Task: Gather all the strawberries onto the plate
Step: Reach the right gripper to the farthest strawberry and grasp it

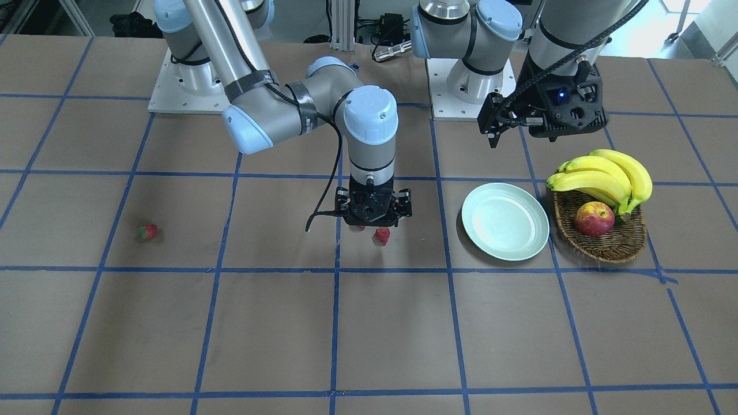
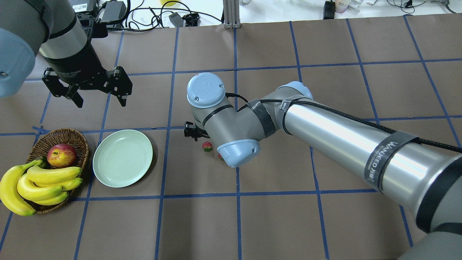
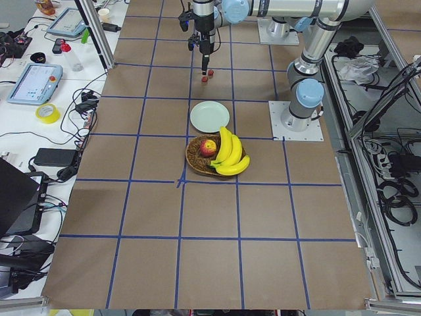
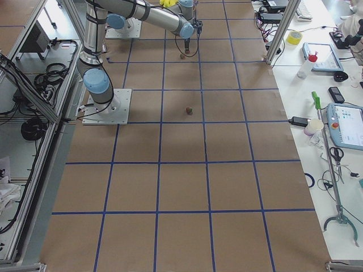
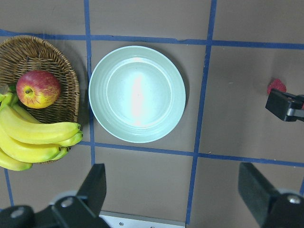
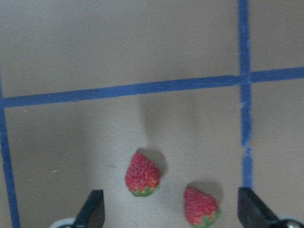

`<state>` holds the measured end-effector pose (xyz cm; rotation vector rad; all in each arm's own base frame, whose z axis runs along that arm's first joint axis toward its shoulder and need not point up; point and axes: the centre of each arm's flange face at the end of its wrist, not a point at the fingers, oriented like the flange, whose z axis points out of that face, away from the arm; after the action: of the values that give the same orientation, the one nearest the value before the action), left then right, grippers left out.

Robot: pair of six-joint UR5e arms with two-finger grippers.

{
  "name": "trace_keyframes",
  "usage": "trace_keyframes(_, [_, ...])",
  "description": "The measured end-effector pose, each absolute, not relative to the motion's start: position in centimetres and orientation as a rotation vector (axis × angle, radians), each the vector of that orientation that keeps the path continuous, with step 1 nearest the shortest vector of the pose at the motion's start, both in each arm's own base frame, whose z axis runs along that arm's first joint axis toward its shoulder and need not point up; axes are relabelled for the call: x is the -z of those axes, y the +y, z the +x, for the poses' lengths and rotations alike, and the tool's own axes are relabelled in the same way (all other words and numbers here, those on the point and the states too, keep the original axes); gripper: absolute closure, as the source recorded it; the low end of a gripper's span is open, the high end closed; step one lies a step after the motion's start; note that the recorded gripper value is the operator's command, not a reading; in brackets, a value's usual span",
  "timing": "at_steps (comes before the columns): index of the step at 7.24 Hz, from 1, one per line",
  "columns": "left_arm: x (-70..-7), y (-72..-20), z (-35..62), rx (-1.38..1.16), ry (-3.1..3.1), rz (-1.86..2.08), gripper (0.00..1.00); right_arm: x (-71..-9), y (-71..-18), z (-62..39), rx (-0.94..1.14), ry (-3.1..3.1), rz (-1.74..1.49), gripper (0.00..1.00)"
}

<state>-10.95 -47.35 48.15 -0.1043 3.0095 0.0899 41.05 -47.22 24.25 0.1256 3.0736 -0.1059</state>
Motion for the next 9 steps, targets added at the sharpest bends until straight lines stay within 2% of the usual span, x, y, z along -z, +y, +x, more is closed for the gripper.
trace_keyframes(3, [-48.0,-47.3,-10.9,-0.097,3.008,-0.103,0.00,-27.6,-51.3,23.8,0.005,3.159,0.173,0.01])
trace_keyframes(7, [-47.9,-47.3,-11.0,-0.098,3.009,-0.103,0.00,-23.0,-50.1,3.9,-0.128,3.218,0.490,0.00])
trace_keyframes(9, [-47.8,-47.3,-11.0,-0.103,3.009,-0.103,0.00,-21.4,-49.3,0.4,-0.132,3.191,0.576,0.00])
